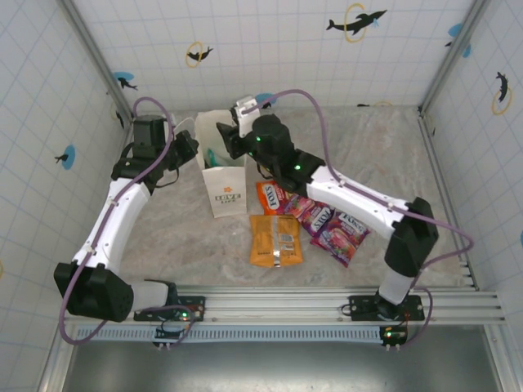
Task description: Place the snacks into the paper bag
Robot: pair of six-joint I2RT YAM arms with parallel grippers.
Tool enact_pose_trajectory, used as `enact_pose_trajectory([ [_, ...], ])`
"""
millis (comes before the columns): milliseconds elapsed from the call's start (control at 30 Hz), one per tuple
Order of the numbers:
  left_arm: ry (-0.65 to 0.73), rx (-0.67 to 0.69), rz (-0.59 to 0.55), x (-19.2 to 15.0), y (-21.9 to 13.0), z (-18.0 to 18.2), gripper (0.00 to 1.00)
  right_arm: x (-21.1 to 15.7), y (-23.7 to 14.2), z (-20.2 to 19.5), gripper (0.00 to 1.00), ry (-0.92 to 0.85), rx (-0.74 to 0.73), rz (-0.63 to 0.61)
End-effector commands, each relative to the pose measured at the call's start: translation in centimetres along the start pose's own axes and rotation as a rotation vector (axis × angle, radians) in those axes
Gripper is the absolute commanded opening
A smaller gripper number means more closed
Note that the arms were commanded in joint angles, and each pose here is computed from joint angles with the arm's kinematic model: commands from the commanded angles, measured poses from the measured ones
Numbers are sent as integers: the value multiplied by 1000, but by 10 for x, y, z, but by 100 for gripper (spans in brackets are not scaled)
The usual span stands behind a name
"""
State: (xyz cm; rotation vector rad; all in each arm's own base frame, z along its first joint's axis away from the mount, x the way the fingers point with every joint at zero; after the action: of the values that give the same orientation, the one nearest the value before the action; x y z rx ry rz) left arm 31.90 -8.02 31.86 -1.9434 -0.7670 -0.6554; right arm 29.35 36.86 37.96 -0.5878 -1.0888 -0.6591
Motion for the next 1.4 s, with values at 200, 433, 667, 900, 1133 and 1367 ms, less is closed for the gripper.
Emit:
enact_pose_trajectory([
  [200, 30, 4, -29, 1, -3, 1, 0, -5, -67, -63, 49, 113, -75, -46],
  [433, 30, 6, -29, -1, -2, 1, 0, -54, -92, -144, 49, 340, -236, 166],
  [667, 21, 6, -25, -3, 0, 3, 0, -101, -98, -204, 51, 578, -346, 257],
  [900, 21, 8, -27, -4, 0, 3, 0, -134, -74, -244, 53, 873, -368, 272],
  [1133, 19, 4, -23, -4, -1, 3, 0, -161, -44, -270, 56, 1064, -408, 291],
  [1367, 23, 5, -15, -5, 0, 3, 0, -176, -27, -281, 57, 1150, -408, 282],
])
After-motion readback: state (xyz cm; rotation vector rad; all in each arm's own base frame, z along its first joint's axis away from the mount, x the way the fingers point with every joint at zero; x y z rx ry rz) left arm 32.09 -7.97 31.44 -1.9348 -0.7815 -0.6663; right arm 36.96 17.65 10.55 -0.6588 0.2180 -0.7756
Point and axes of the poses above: each hand's point on the last joint's axis, 136 mm out from that joint toward the fingers, its own y axis out along the fingers, its own z axis along the line the jaws close on, x = y × z, the point moved 8 cm from there along -y, back along the fingers, and after that the axes turned 14 degrees about y, right-handed, at the moved point
